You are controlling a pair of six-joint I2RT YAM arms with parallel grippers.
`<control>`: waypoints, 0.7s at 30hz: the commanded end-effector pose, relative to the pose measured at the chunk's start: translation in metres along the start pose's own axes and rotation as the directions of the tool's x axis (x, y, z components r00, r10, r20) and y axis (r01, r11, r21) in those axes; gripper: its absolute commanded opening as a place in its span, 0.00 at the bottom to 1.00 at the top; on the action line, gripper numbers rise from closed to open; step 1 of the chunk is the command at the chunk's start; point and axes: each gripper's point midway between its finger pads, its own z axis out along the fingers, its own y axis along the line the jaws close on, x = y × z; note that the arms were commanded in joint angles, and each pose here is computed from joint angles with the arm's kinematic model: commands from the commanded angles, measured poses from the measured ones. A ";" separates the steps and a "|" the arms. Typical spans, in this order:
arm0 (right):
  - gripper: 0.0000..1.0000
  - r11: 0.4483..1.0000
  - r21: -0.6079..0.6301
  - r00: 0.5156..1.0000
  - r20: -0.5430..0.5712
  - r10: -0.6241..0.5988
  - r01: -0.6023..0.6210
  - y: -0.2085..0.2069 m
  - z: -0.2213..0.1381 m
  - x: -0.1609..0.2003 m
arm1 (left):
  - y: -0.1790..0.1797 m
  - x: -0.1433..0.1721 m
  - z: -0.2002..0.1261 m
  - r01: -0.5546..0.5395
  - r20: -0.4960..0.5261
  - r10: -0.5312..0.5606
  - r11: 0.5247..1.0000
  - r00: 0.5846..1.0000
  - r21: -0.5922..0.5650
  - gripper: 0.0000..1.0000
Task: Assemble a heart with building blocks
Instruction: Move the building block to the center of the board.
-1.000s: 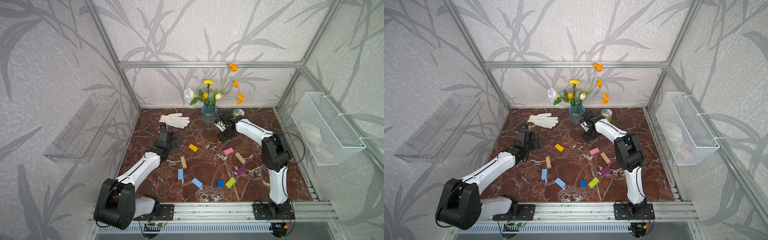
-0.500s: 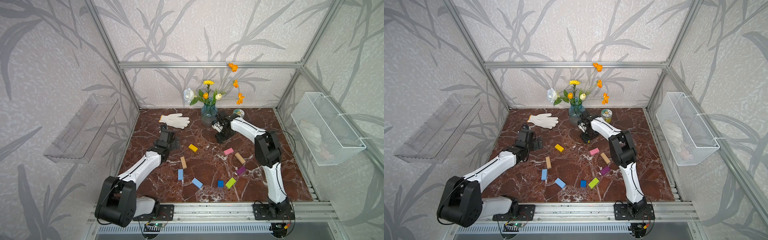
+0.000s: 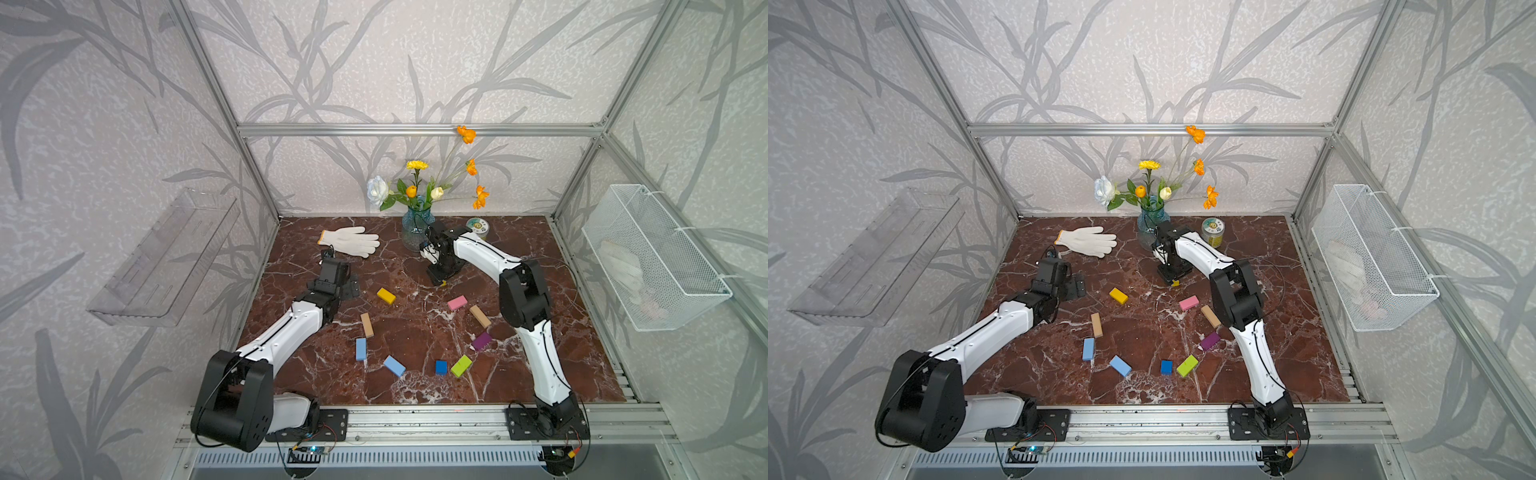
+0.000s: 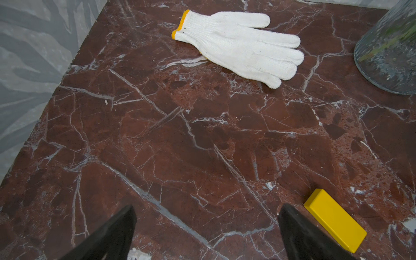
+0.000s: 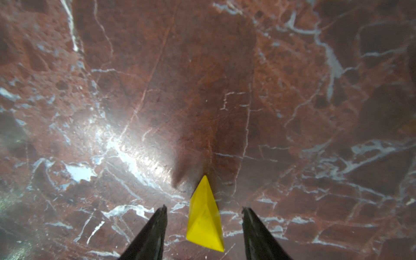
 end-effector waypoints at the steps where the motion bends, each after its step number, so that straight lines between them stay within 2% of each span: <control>1: 0.52 1.000 0.010 0.999 -0.050 0.009 -0.008 0.000 0.007 0.009 | 0.001 -0.004 -0.002 -0.010 0.006 0.010 1.000 1.000 -0.019 0.99; 13: 0.41 1.000 0.000 0.996 -0.092 0.010 -0.010 0.000 0.020 0.010 | 0.003 -0.009 -0.004 -0.009 0.020 0.009 1.000 1.000 -0.029 1.00; 21: 0.30 1.000 0.002 0.995 -0.095 -0.012 0.012 0.000 0.019 0.005 | 0.003 -0.007 -0.003 -0.010 0.016 0.011 0.999 1.000 -0.031 1.00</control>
